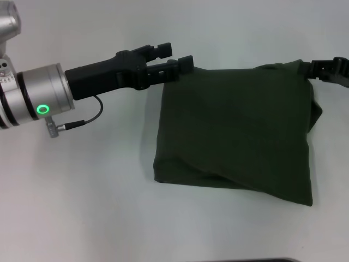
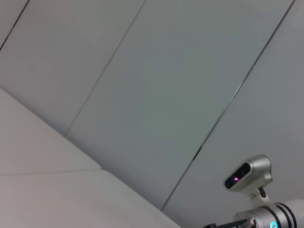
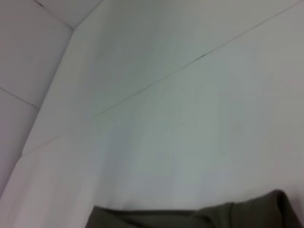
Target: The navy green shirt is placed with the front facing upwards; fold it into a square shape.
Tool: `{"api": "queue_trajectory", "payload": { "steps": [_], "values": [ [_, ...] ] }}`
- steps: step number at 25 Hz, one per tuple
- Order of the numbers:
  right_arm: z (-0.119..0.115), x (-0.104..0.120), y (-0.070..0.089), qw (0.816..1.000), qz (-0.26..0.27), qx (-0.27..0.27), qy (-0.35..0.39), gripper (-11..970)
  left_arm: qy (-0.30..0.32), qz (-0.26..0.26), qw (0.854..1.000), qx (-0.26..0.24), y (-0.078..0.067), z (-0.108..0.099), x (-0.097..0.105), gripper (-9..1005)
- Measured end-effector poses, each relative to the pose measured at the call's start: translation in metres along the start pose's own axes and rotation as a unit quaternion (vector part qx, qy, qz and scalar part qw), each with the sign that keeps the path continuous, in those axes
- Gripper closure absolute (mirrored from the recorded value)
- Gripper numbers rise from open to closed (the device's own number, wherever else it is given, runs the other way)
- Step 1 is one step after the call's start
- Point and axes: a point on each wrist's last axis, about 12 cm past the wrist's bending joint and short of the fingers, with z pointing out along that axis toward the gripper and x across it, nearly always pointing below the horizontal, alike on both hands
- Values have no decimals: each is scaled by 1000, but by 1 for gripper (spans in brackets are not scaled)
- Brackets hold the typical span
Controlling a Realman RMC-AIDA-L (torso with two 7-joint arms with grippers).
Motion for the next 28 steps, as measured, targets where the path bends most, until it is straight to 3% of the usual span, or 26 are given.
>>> {"api": "queue_trajectory", "payload": {
  "steps": [12,18,28],
  "values": [
    [-18,16,-11,1000,24,1,14,403,-3,5,1000,-10,-1,-20,6,53],
    [-22,20,-14,999,32,4,14,329,-5,5,1000,-13,-2,-27,9,55],
    [-3,15,-6,999,32,-5,16,374,-9,2,1000,-17,-4,-39,16,62]
  ]
}}
